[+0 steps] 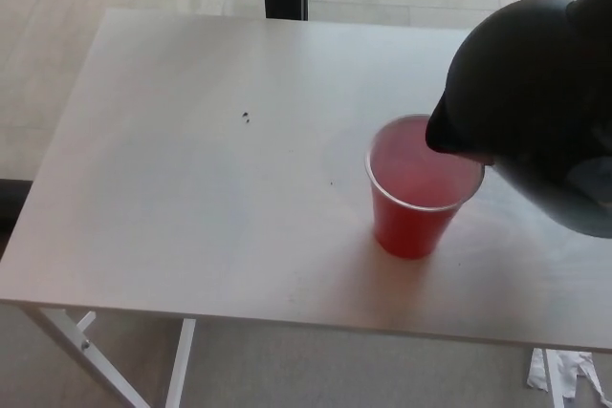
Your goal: The robot uses its right hand to lift up a kettle kept on the middle of the desk by its handle and tilt it into a glass kept next to it to pour out water
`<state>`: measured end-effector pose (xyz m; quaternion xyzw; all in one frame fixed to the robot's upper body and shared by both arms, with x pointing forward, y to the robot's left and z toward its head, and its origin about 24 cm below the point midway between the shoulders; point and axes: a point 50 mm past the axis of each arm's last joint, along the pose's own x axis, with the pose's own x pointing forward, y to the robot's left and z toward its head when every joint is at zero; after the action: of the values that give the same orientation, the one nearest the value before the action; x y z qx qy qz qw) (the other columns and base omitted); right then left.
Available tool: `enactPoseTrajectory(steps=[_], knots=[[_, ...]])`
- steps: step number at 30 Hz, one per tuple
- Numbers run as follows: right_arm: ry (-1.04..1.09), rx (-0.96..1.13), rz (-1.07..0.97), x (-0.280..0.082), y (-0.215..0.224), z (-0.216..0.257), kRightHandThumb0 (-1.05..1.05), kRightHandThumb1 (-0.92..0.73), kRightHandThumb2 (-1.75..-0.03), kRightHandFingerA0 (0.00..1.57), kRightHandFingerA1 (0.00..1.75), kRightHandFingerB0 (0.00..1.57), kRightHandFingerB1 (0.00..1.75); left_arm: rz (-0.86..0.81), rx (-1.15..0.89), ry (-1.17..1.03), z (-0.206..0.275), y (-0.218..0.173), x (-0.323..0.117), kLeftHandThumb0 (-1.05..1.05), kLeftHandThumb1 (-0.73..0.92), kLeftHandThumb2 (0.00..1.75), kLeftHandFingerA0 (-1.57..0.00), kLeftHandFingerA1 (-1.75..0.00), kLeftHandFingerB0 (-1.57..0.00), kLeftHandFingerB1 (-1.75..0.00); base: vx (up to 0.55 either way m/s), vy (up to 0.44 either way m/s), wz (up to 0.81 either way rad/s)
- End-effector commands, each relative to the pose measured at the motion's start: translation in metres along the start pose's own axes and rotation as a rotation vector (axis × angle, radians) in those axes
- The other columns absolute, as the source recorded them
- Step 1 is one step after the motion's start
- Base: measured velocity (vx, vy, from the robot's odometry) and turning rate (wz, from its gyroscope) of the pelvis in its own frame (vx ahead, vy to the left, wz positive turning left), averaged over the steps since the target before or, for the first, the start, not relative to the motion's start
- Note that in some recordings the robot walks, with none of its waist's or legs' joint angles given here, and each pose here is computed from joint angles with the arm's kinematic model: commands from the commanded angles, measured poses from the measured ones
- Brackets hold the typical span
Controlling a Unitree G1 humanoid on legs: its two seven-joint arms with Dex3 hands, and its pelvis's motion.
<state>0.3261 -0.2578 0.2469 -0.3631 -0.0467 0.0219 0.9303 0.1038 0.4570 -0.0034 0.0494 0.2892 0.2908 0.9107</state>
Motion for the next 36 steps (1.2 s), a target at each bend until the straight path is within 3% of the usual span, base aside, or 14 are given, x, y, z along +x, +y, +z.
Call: enactPoseTrajectory(steps=[1, 2, 6, 7, 9, 12, 18, 19, 25, 26, 31, 36], knots=[[-0.079, -0.105, -0.035, -0.001, -0.008, 0.018, -0.13, -0.38, -1.37, 0.95, 1.75, 0.82, 1.55, 0.012, 0.007, -0.003, 0.007, 0.006, 0.000, -0.77, 0.73, 1.12, -0.50, -0.60, -0.33, -0.53, 0.00, 0.000, 0.00], [-0.083, -0.121, -0.037, -0.001, -0.008, 0.020, -0.16, -0.45, -1.18, 1.23, 1.40, 1.02, 1.25, 0.013, 0.009, -0.005, 0.008, 0.006, 0.000, -0.80, 0.92, 0.69, -0.57, -0.49, -0.39, -0.40, 0.00, 0.000, 0.00], [-0.086, -0.126, -0.039, -0.001, -0.008, 0.023, -0.14, -0.44, -1.17, 1.21, 1.40, 1.02, 1.26, 0.012, 0.020, -0.011, 0.009, 0.006, 0.000, -0.80, 0.92, 0.69, -0.57, -0.48, -0.39, -0.40, 0.00, 0.000, 0.00], [-0.092, -0.127, -0.039, -0.001, -0.007, 0.023, -0.11, -0.40, -1.32, 0.90, 1.74, 0.82, 1.56, 0.013, 0.021, -0.008, 0.009, 0.006, 0.001, -0.79, 0.92, 0.69, -0.57, -0.48, -0.39, -0.39, 0.00, 0.000, 0.00], [-0.115, -0.148, -0.023, -0.002, -0.006, 0.027, -0.14, -0.35, -1.40, 0.97, 1.74, 0.88, 1.57, 0.008, 0.025, -0.010, 0.010, 0.006, 0.001, -0.79, 0.92, 0.70, -0.55, -0.48, -0.39, -0.39, 0.00, 0.000, 0.00], [-0.114, -0.157, -0.022, -0.003, -0.004, 0.030, -0.18, -0.34, -1.39, 1.01, 1.73, 0.91, 1.50, 0.009, 0.031, -0.013, 0.010, 0.006, 0.001, -0.81, 0.92, 0.68, -0.58, -0.48, -0.42, -0.39, 0.00, 0.000, 0.00], [-0.114, -0.161, -0.015, -0.003, 0.004, 0.037, -0.16, -0.36, -1.36, 0.97, 1.75, 0.86, 1.53, 0.007, 0.023, -0.018, 0.011, 0.005, 0.001, -0.80, 0.92, 0.70, -0.57, -0.49, -0.39, -0.40, 0.00, 0.000, 0.00], [-0.112, -0.159, -0.013, -0.003, 0.005, 0.039, -0.21, -0.41, -1.22, 1.26, 1.43, 1.07, 1.29, 0.006, 0.021, -0.018, 0.011, 0.005, 0.001, -0.81, 0.92, 0.69, -0.57, -0.50, -0.39, -0.40, 0.00, 0.000, 0.00], [-0.089, -0.186, -0.026, -0.001, 0.003, 0.045, -0.20, -0.42, -1.21, 1.25, 1.43, 1.07, 1.30, 0.002, 0.024, -0.016, 0.011, 0.005, 0.001, -0.80, 0.92, 0.69, -0.56, -0.49, -0.40, -0.40, 0.00, 0.000, 0.00], [-0.082, -0.177, -0.031, -0.001, 0.003, 0.046, -0.15, -0.37, -1.35, 0.96, 1.75, 0.86, 1.60, -0.001, 0.025, -0.019, 0.011, 0.006, 0.001, -0.81, 0.92, 0.69, -0.55, -0.49, -0.40, -0.40, 0.00, 0.000, 0.00], [-0.058, -0.174, -0.053, 0.002, -0.003, 0.048, -0.19, -0.35, -1.47, 1.03, 1.75, 0.87, 1.50, -0.003, 0.028, -0.025, 0.012, 0.006, 0.001, -0.80, 0.92, 0.71, -0.54, -0.49, -0.37, -0.40, 0.00, 0.000, 0.00], [-0.019, -0.198, -0.061, 0.003, -0.003, 0.049, -0.19, -0.38, -1.36, 1.01, 1.75, 0.86, 1.48, 0.003, 0.026, -0.014, 0.010, 0.007, 0.000, -0.79, 0.92, 0.71, -0.57, -0.49, -0.40, -0.40, 0.00, 0.000, 0.00]])
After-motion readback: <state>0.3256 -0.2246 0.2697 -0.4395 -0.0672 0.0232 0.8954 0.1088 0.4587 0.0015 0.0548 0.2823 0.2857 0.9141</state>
